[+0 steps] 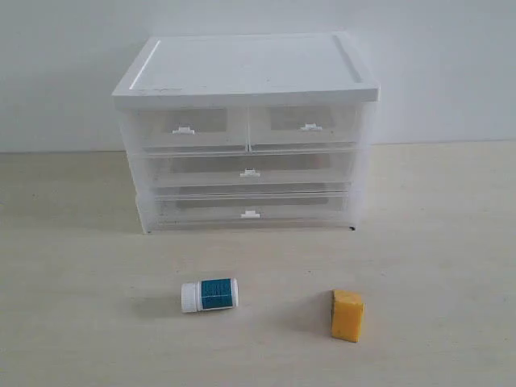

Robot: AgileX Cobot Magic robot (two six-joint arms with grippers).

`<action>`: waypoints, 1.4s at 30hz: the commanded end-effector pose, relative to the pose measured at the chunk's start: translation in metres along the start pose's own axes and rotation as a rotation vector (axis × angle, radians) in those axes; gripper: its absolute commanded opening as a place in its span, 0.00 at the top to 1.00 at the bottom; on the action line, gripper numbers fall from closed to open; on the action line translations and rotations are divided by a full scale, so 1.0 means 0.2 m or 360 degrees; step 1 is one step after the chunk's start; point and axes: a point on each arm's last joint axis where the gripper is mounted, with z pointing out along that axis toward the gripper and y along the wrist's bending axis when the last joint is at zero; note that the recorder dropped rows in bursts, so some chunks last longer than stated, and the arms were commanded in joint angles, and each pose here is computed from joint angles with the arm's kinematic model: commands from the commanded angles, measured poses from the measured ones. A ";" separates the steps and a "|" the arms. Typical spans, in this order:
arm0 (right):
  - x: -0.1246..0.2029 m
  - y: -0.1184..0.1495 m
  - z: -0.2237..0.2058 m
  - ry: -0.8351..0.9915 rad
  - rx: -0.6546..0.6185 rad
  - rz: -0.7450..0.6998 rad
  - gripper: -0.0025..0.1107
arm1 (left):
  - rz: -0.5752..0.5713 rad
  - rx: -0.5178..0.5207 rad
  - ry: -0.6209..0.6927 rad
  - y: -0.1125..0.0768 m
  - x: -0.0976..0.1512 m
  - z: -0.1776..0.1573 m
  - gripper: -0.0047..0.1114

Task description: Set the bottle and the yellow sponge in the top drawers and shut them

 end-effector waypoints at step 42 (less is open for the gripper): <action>-0.81 0.05 0.36 -0.0492 -0.0535 0.0892 0.98 | -0.1187 0.0984 -0.0116 -0.15 -0.60 0.62 0.93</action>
